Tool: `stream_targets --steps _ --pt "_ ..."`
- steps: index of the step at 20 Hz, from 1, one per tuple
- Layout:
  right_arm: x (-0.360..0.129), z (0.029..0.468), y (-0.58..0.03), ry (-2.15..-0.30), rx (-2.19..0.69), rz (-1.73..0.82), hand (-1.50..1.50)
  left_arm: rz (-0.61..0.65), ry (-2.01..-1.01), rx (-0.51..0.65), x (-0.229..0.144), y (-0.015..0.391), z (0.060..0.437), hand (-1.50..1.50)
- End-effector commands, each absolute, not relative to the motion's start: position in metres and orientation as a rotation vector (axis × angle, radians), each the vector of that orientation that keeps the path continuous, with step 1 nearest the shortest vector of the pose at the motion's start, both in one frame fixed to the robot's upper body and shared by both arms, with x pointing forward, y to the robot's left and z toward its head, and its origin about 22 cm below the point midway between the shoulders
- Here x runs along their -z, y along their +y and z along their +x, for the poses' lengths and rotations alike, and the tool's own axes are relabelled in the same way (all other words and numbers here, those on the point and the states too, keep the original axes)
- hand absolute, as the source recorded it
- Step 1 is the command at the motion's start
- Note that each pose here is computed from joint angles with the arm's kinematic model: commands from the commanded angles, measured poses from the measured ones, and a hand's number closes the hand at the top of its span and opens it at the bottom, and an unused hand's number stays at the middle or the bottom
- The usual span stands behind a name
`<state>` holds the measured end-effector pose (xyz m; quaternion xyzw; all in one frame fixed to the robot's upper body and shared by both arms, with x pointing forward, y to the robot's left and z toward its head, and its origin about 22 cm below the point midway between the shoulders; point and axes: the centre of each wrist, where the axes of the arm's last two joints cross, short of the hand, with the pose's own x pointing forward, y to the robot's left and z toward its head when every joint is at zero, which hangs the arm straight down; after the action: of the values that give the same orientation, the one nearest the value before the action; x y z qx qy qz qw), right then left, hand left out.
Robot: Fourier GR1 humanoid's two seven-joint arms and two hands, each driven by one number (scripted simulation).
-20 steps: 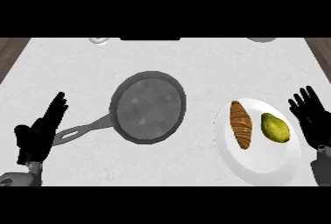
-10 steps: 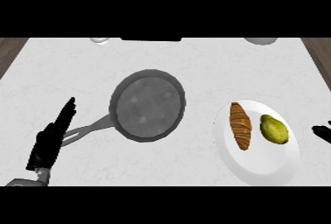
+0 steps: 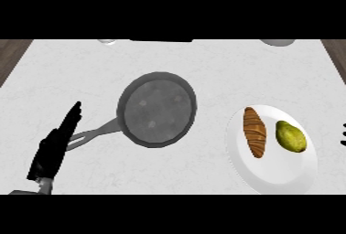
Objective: Pick the pear from the plate and place it in the pan
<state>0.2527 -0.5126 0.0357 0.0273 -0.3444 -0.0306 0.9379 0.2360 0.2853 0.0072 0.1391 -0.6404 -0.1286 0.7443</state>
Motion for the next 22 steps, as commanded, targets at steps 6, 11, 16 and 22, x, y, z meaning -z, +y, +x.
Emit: stream_targets --steps 6,11,16,22 --pt "-0.069 0.301 -0.517 -0.68 -0.14 0.236 -1.5 0.307 -1.409 0.288 -0.008 0.282 0.231 0.0" --pt "-0.059 0.345 -0.469 -0.593 -0.22 0.283 -1.5 0.328 -1.417 0.289 -0.015 0.267 0.244 0.0" --pt "-0.079 0.364 -0.462 -0.557 -0.336 0.327 -1.5 0.31 -1.406 0.295 -0.009 0.28 0.232 0.0" --pt "-0.072 0.362 -0.462 -0.452 -0.507 0.362 -1.5 0.305 -1.414 0.312 -0.015 0.275 0.225 0.0"
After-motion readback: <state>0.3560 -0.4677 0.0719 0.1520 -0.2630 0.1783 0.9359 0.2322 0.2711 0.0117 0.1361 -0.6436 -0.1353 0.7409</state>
